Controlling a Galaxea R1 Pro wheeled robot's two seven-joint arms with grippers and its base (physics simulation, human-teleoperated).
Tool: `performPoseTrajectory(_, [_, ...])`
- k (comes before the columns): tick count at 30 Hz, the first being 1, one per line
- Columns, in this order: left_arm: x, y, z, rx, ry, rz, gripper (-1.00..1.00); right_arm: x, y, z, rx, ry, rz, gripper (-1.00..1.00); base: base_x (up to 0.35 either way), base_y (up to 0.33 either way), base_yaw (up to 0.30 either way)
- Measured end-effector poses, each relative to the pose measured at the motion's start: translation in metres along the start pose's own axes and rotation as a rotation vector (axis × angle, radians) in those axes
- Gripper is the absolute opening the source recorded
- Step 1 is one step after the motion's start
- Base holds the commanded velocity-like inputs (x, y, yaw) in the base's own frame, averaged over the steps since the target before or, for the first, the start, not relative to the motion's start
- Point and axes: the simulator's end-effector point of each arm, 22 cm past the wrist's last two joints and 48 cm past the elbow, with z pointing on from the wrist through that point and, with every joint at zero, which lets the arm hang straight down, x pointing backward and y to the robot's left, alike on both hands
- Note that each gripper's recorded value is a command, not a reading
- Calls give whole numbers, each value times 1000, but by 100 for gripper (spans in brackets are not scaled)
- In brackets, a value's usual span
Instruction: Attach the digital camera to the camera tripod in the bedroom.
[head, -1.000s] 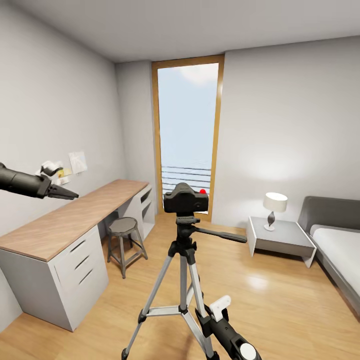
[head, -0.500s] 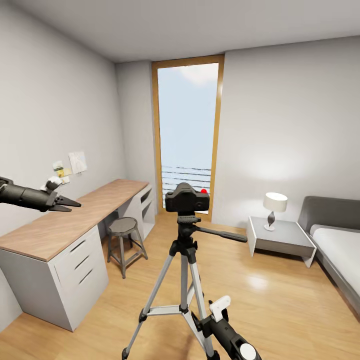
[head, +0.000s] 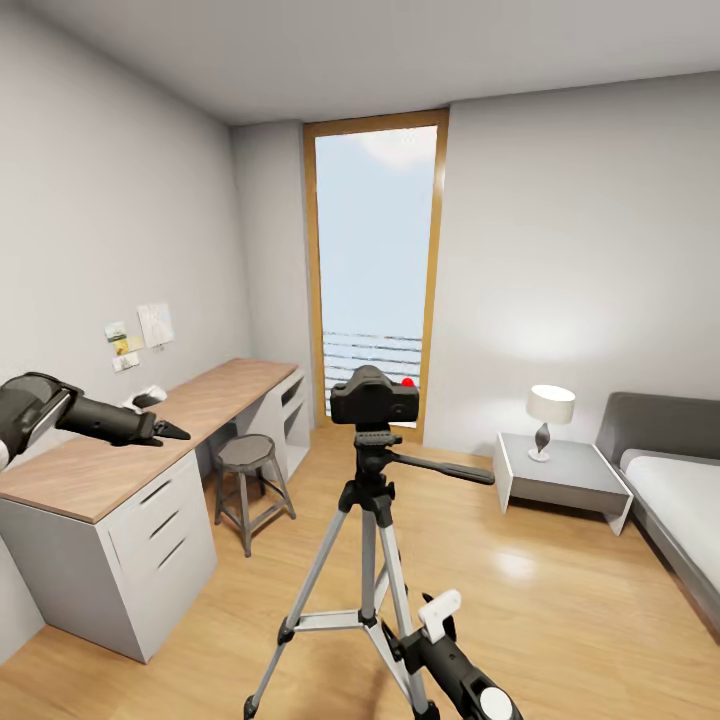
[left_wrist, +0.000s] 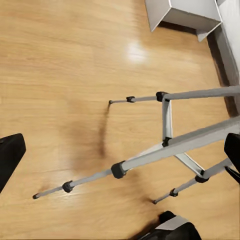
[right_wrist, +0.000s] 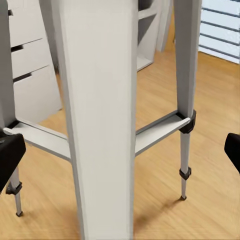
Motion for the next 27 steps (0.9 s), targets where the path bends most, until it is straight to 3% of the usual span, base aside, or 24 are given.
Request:
performPoseTrajectory(14, [13,14,40,-112,38,-7,100,-22,3,-2,-8,-106,-23,100,0,0,0])
performPoseTrajectory(27, [17,21,47,-154,48,-5,100,-8,18,-19,-90,-178,-53,100,0,0,0])
